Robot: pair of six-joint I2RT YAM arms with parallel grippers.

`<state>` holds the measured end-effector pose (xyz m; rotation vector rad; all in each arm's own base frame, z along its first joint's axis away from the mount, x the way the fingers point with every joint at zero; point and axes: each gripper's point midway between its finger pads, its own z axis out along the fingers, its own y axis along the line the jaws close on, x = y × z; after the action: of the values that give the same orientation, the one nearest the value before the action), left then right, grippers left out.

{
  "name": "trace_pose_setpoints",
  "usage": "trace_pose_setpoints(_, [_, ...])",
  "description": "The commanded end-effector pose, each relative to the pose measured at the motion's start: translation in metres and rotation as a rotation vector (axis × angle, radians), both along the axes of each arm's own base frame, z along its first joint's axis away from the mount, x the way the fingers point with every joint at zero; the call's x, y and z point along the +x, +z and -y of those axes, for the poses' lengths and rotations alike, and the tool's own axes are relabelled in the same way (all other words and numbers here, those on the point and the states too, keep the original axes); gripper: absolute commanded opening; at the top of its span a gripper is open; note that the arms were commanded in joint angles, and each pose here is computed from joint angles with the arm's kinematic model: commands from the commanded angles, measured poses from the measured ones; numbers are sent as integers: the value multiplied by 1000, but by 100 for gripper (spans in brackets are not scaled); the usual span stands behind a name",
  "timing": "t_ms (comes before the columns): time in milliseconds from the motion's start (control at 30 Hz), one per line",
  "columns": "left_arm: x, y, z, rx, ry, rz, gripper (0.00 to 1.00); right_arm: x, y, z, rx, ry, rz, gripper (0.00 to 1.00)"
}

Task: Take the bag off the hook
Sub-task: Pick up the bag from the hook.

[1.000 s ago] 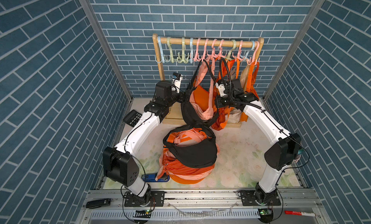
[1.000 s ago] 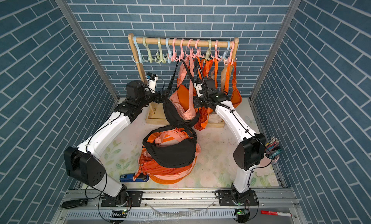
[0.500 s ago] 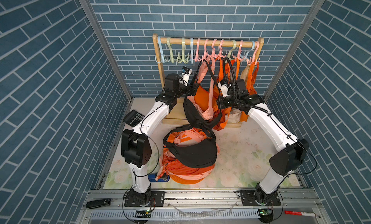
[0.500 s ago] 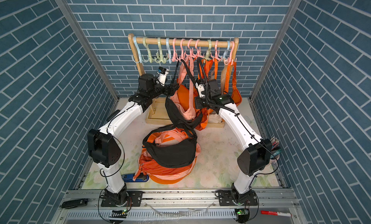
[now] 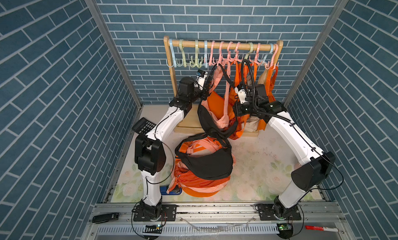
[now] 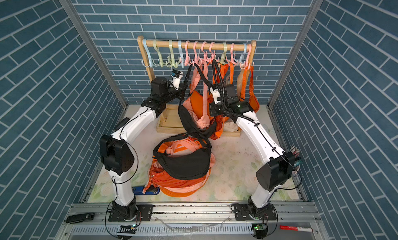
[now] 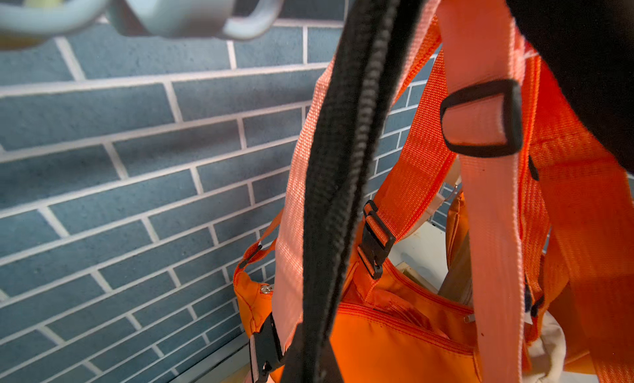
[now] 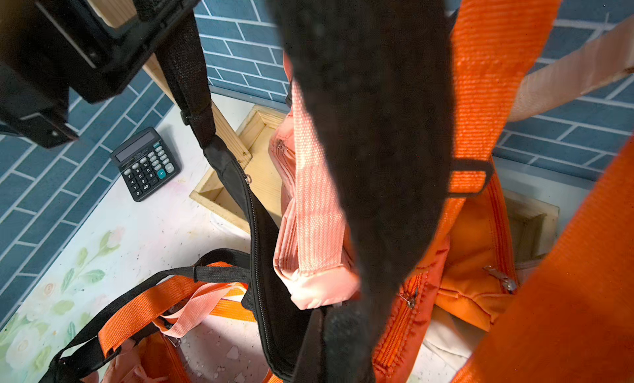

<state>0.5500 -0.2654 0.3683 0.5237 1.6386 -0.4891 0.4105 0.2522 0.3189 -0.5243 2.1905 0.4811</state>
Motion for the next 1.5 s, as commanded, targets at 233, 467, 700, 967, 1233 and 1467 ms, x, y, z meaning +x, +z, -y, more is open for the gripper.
trace_pose_setpoints(233, [-27,78,-6,-98,-23,97,0,-1,57,-5,50,27,93,0])
trace_pose_setpoints(467, [-36,104,-11,-123,-16,103,0,9,84,-6,57,32,120,0])
trace_pose_setpoints(700, [-45,134,-17,-130,2,121,0,17,116,-5,90,27,164,0])
trace_pose_setpoints(967, [-48,173,-29,-131,56,163,0,37,154,8,184,-23,239,0])
trace_pose_setpoints(1233, [-61,204,-41,-145,86,220,0,37,186,26,244,-69,322,0])
trace_pose_setpoints(1467, [-101,240,-57,-158,93,285,0,12,210,37,256,-61,373,0])
